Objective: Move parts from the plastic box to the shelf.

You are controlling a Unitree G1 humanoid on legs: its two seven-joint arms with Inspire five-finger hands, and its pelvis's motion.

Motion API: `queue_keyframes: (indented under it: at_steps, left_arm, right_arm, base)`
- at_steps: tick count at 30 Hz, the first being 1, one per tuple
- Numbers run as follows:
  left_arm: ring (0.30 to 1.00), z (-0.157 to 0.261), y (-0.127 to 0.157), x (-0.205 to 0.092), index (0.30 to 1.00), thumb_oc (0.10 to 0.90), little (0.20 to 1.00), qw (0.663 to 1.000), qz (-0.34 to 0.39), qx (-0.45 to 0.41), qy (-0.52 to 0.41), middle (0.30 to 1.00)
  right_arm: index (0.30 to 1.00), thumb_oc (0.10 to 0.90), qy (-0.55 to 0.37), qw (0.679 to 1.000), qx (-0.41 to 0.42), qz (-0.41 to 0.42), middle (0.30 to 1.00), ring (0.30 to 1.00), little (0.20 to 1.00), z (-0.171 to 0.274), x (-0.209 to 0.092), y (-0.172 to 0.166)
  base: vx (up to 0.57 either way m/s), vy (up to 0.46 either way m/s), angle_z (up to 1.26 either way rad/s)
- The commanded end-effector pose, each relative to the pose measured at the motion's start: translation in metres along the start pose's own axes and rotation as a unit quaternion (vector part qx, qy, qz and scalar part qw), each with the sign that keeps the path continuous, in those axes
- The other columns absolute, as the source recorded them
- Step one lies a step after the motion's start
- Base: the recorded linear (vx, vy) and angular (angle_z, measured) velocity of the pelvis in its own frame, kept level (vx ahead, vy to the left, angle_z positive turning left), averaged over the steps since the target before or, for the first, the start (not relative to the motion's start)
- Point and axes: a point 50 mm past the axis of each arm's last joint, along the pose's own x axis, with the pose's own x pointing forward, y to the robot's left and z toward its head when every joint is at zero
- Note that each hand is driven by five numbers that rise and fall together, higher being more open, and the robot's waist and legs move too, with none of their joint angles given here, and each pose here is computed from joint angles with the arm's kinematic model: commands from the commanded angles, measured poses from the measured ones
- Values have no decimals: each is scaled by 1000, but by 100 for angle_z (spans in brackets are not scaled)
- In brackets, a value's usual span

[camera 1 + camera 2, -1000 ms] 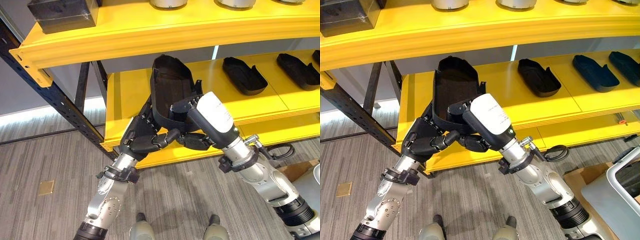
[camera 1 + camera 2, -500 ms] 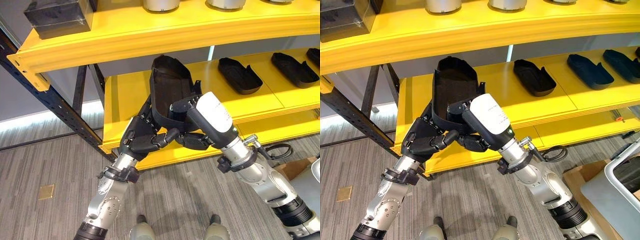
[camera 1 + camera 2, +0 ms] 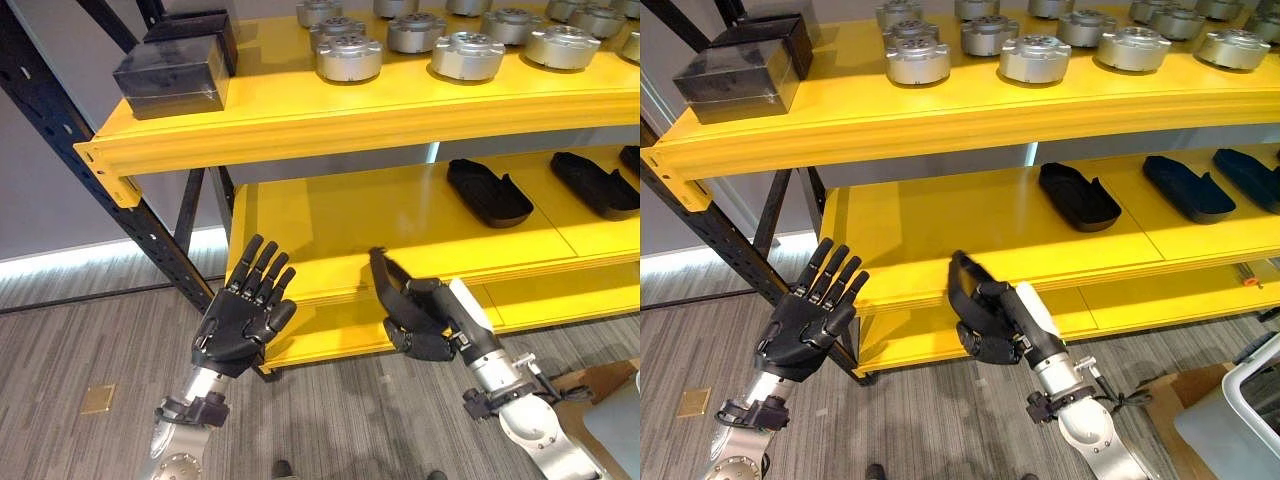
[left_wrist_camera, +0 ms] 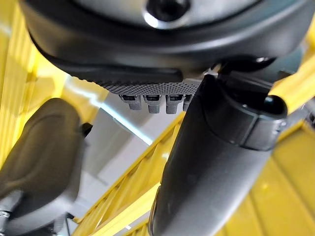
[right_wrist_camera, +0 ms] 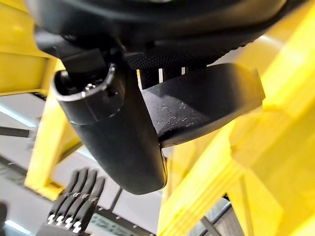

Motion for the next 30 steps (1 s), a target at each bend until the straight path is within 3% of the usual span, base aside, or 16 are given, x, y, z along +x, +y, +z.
queue_keyframes:
  at_steps: [1,17,23,30]
  left_arm:
    - [1000,29,-23,24,1000,900,1000,991,-105,32,-71,1000]
    - [1000,32,-22,22,1000,900,1000,991,-104,31,-79,1000]
    - [1000,33,-20,21,1000,900,1000,991,-101,32,-76,1000]
    - [1000,23,-21,24,1000,900,1000,994,-104,15,-33,1000]
  right_arm:
    - [300,400,-165,983,21,-77,300,300,300,54,19,-28]
    - [300,400,-170,983,-1,-67,300,300,300,54,23,-24]
    - [300,400,-203,975,-60,-64,300,300,300,60,26,-21]
    - [300,400,-268,941,-187,-91,300,300,300,76,52,-37]
  base:
    - [0,0,0]
    - [0,0,0]
    - [0,0,0]
    - [38,-5,-1]
